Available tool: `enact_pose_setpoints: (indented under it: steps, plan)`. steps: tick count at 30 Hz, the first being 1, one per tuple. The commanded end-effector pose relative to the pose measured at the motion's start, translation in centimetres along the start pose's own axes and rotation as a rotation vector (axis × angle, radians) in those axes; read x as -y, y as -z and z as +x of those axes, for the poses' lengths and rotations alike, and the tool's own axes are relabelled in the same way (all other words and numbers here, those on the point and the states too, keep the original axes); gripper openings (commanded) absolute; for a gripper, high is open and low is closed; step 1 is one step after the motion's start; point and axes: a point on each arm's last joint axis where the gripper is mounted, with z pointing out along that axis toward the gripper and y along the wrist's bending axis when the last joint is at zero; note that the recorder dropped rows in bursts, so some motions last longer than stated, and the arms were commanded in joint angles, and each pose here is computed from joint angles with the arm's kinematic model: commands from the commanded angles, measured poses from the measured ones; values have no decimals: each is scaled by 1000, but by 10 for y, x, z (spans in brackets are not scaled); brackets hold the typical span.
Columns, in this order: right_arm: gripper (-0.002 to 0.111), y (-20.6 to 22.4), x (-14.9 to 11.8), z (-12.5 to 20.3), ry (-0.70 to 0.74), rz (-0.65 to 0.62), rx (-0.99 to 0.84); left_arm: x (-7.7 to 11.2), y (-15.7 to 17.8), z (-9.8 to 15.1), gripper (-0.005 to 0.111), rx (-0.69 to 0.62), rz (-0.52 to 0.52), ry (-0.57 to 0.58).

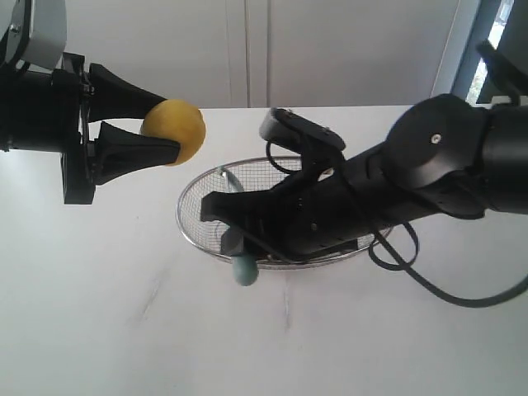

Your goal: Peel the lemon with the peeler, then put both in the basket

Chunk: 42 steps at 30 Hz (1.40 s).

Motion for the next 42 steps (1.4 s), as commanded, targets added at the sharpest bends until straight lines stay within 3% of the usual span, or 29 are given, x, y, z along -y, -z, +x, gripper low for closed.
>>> enact_pose_setpoints:
  steps: [1,20,42]
  plan:
    - [0,-1,-22,-9,43,-54,6,3,1,-5,0,31,7,-6]
    - [0,24,-38,-16,98,-101,63,3,1,-5,0,31,7,-6]
    - [0,41,-34,-22,129,-85,103,4,1,-5,0,31,11,-7]
